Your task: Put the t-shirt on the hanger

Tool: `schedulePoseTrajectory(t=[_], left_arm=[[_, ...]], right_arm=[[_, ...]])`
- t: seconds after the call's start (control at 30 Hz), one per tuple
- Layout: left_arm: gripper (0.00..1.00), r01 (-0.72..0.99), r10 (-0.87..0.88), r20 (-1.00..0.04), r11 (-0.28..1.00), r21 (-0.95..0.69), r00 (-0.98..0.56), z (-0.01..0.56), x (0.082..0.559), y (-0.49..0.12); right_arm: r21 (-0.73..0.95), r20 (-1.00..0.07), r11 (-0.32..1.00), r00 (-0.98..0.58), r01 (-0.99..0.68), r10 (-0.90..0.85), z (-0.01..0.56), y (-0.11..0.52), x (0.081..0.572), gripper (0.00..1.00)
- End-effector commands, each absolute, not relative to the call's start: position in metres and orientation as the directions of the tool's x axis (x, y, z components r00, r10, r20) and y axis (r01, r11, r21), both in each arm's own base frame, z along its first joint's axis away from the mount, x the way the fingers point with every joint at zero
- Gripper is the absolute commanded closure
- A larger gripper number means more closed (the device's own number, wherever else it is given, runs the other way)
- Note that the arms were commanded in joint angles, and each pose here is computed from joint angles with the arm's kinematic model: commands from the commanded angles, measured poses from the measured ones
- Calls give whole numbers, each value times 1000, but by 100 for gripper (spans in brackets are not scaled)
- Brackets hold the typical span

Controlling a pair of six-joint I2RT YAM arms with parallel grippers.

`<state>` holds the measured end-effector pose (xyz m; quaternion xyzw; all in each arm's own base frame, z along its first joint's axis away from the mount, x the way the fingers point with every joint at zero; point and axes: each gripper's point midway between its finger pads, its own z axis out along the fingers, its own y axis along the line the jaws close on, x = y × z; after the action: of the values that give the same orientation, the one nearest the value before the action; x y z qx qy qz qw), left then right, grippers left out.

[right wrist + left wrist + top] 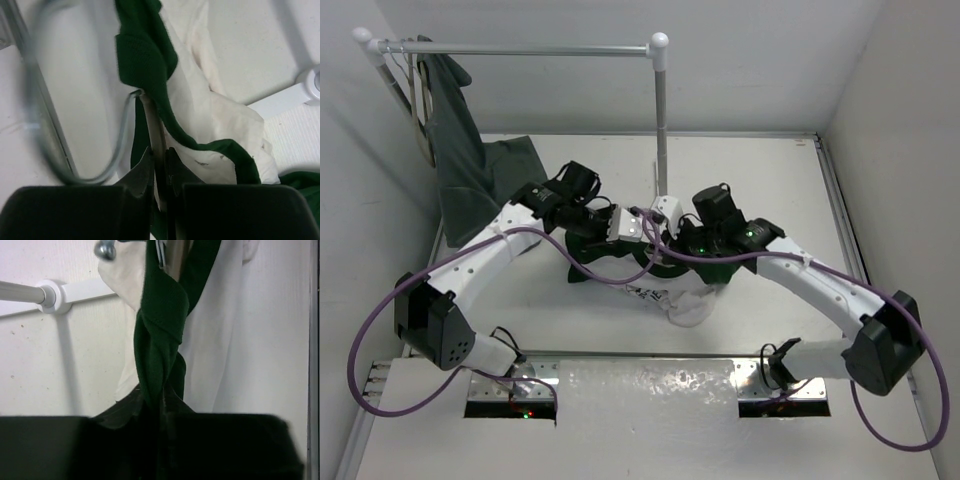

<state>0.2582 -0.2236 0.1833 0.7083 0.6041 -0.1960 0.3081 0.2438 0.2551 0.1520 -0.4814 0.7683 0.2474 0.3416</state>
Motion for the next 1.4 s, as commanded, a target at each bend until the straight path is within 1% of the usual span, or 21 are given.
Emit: schedulePoseTrajectory(t=[0.0, 0.03, 0.1, 0.13, 0.17, 0.27, 0.43, 0.5, 0.57, 0.6, 0.63, 0.67, 0.83, 1.0, 1.07, 1.1, 1.13, 1.2, 1.23, 1.27, 1.37], left_arm=[[87, 963, 679, -695, -71, 260, 238, 219, 263, -230], [79, 961, 672, -701, -60, 270, 239, 223, 269, -225], [70, 964, 658, -721, -26, 266, 217, 230, 277, -216], [62, 962, 657, -722, -19, 273, 218, 232, 280, -213], [59, 961, 661, -719, -12, 276, 215, 232, 283, -211], [53, 955, 668, -710, -4, 296, 223, 234, 289, -208], [52, 961, 668, -717, 9, 276, 200, 227, 290, -208], [53, 961, 668, -720, 23, 274, 189, 223, 293, -207], [68, 954, 668, -721, 52, 294, 186, 223, 302, -208], [77, 954, 676, -716, 66, 292, 172, 220, 305, -207], [94, 954, 681, -715, 77, 290, 162, 219, 307, -206], [100, 954, 686, -711, 85, 288, 154, 219, 309, -205], [100, 931, 715, -688, 152, 330, 127, 226, 323, -191], [100, 916, 729, -671, 166, 365, 135, 231, 327, -184], [95, 913, 730, -670, 168, 371, 138, 233, 326, -184], [90, 913, 732, -668, 169, 371, 136, 233, 326, -183], [82, 912, 735, -666, 177, 371, 128, 231, 327, -182], [71, 913, 735, -667, 183, 365, 120, 229, 327, -182], [58, 914, 732, -672, 190, 358, 111, 228, 327, -182], [49, 917, 731, -674, 191, 351, 106, 227, 326, -182], [44, 924, 728, -680, 194, 329, 89, 222, 323, -182]], right_arm=[[2, -805, 445, -265, -895, -530, 168, 244, 246, 100], [-11, -801, 444, -258, -896, -540, 168, 238, 246, 100], [1, -788, 454, -281, -891, -547, 171, 221, 240, 100], [-5, -787, 445, -271, -895, -555, 173, 216, 238, 100], [11, -775, 450, -292, -893, -561, 172, 208, 234, 100], [-13, -767, 449, -279, -893, -578, 185, 197, 230, 100], [-54, -768, 446, -248, -893, -590, 211, 192, 232, 100], [-65, -770, 438, -235, -896, -594, 223, 191, 230, 100], [-60, -770, 433, -234, -900, -593, 234, 191, 229, 100], [-61, -772, 429, -230, -901, -593, 238, 191, 228, 100], [-66, -769, 432, -230, -899, -596, 240, 190, 229, 100], [-66, -760, 432, -235, -899, -606, 241, 187, 226, 100], [-161, -716, 467, -223, -869, -662, 249, 162, 230, 100], [-169, -724, 487, -227, -857, -651, 249, 158, 231, 100], [-168, -726, 491, -229, -855, -648, 250, 158, 231, 100], [-168, -727, 492, -229, -854, -647, 250, 158, 231, 100], [-169, -731, 492, -226, -854, -644, 252, 158, 231, 100], [-168, -741, 490, -218, -856, -635, 255, 160, 232, 100], [-162, -747, 490, -218, -857, -628, 256, 162, 231, 100], [-158, -754, 484, -212, -860, -622, 258, 164, 229, 100], [-161, -763, 486, -204, -859, -614, 262, 164, 230, 100]])
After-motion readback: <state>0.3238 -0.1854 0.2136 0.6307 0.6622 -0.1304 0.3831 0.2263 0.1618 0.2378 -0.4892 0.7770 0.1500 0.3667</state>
